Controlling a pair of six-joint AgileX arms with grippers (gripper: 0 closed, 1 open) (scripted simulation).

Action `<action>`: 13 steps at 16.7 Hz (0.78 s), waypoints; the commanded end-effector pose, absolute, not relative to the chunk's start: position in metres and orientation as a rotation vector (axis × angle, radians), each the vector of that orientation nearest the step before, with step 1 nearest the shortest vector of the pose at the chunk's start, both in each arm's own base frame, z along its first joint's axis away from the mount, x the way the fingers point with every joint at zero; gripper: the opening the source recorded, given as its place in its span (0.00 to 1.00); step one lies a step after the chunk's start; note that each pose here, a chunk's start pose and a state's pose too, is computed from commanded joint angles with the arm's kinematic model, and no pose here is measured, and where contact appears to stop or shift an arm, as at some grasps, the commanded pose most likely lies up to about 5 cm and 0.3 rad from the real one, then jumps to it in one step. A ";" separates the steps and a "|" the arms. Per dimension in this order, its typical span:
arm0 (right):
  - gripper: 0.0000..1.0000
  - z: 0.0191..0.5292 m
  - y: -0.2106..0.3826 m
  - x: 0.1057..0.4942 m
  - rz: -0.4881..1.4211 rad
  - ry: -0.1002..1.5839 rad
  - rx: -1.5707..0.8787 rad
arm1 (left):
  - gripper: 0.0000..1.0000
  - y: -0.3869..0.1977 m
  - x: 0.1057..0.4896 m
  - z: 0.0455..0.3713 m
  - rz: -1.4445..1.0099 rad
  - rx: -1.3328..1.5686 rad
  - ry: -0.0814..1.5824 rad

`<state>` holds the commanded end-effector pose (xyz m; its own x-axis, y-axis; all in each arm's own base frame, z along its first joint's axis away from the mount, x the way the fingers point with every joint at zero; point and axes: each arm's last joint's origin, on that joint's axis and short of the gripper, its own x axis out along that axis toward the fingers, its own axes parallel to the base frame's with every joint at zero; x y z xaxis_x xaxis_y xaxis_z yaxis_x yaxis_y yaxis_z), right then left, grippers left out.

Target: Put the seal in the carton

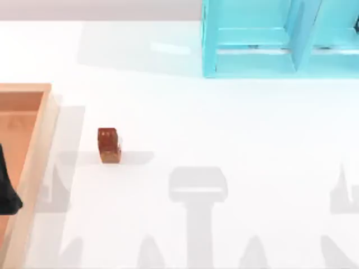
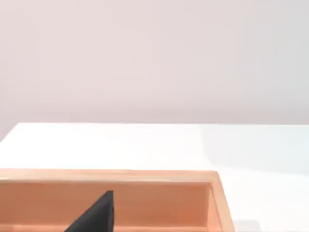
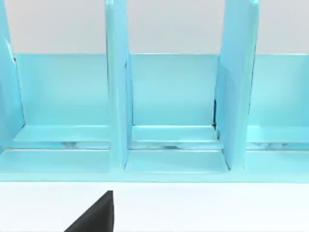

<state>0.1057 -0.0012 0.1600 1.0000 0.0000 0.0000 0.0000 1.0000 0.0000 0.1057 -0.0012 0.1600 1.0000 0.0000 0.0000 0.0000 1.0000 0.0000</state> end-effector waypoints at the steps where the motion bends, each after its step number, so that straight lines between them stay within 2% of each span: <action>1: 1.00 0.160 -0.001 0.106 0.000 0.000 0.000 | 1.00 -0.001 0.106 0.160 0.000 0.000 0.000; 4: 1.00 0.160 -0.001 0.106 0.000 0.000 0.000 | 1.00 -0.002 0.106 0.166 -0.009 -0.007 0.025; 7: 1.00 0.160 -0.001 0.106 0.000 0.000 0.000 | 1.00 -0.005 0.108 0.189 -0.038 -0.035 0.121; 10: 1.00 0.160 -0.001 0.106 0.000 0.000 0.000 | 1.00 -0.011 0.121 0.226 -0.073 -0.069 0.282; 13: 1.00 0.160 -0.001 0.106 0.000 0.000 0.000 | 1.00 -0.021 0.154 0.262 -0.100 -0.095 0.519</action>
